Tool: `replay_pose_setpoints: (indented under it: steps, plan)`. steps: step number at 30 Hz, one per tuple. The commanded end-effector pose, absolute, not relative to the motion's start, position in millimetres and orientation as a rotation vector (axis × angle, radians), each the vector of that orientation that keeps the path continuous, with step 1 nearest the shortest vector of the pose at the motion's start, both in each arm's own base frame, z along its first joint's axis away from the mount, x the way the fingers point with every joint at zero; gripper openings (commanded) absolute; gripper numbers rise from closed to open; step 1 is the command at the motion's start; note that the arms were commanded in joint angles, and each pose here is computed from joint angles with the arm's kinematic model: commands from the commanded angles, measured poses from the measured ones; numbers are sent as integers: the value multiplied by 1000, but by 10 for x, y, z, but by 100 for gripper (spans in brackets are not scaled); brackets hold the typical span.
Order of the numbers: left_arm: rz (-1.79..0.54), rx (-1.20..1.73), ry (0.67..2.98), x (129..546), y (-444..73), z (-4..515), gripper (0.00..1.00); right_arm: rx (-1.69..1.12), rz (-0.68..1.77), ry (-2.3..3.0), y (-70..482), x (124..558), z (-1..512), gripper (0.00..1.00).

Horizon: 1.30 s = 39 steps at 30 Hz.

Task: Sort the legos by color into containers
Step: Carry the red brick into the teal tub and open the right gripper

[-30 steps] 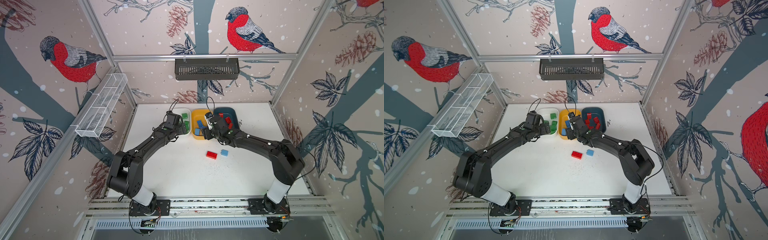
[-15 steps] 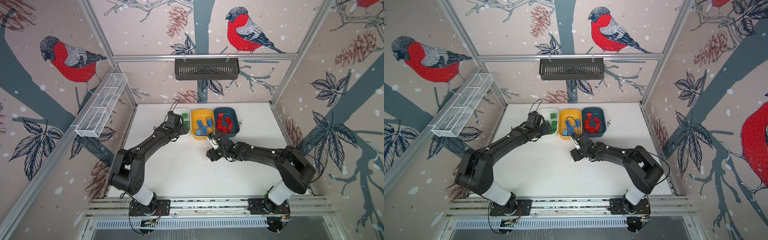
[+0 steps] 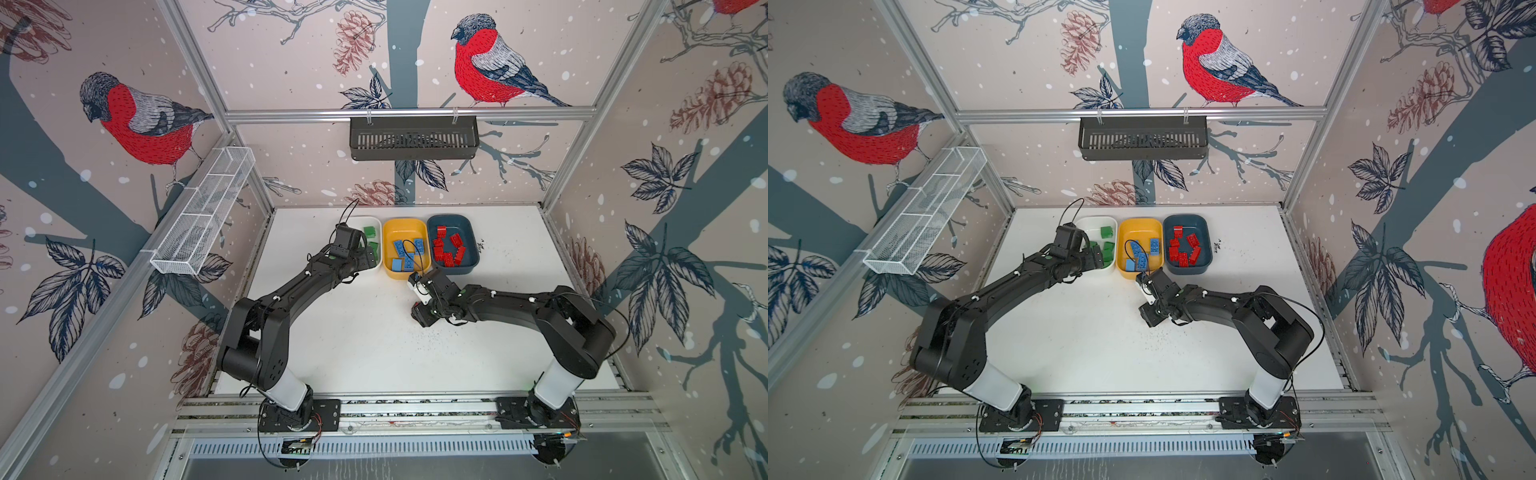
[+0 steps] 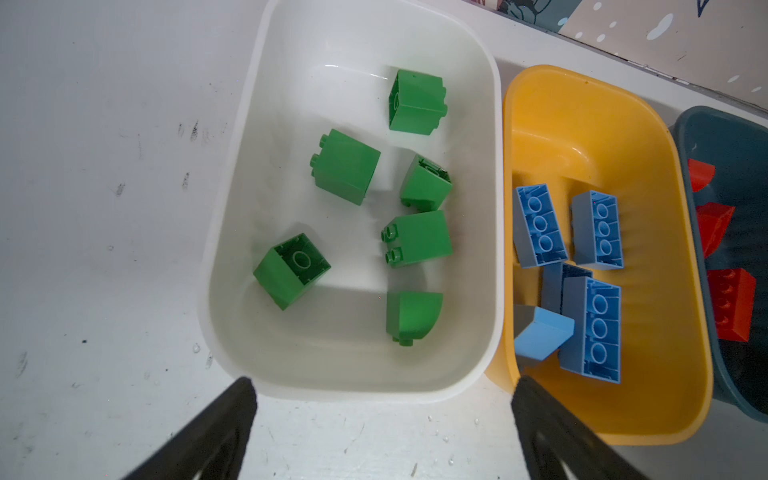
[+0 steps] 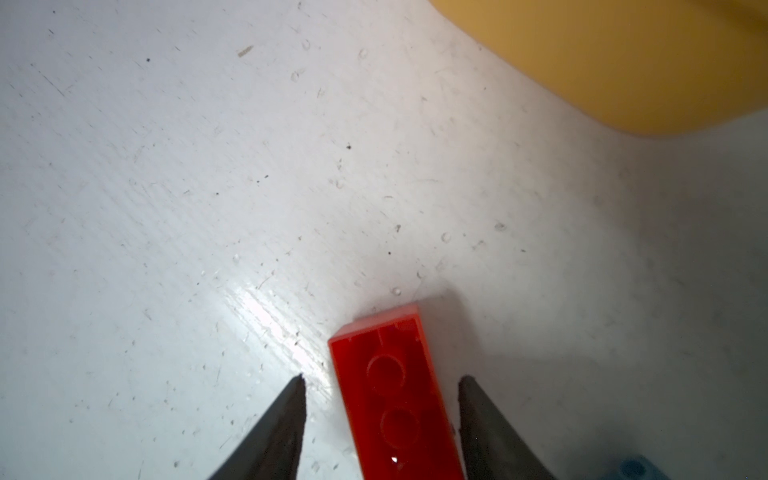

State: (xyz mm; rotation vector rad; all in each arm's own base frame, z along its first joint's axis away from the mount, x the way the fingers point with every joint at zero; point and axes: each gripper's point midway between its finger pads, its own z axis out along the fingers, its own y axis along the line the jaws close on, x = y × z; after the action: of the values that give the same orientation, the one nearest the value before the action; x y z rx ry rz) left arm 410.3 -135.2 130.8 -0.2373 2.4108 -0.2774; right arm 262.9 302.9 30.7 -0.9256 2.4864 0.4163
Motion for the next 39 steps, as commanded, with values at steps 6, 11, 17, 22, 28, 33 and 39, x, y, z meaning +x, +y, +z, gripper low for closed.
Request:
replay_pose_setpoints:
  steps: [6,11,17,22,28,33,39]
  plan:
    - [-286,-206,2391,4143,-1370,1426,97,-909,164,2502,2856,2729,223,36]
    - [-328,-134,2373,4110,-1489,1519,97,-899,178,2443,2870,2781,442,27]
    - [-481,161,2259,4007,-2001,1848,97,-762,310,2314,2824,3107,1064,27]
    - [-553,310,2175,3921,-2343,2079,97,-555,326,2230,2571,3657,1417,27]
    - [-551,303,2159,3929,-2354,2147,97,-303,234,2258,2181,4371,1479,27]
    - [-483,275,2174,3905,-2227,2128,97,-220,144,2298,2006,4813,1414,28]
    - [-399,226,2189,3839,-2043,2059,97,-168,17,2343,1904,5245,1170,28]
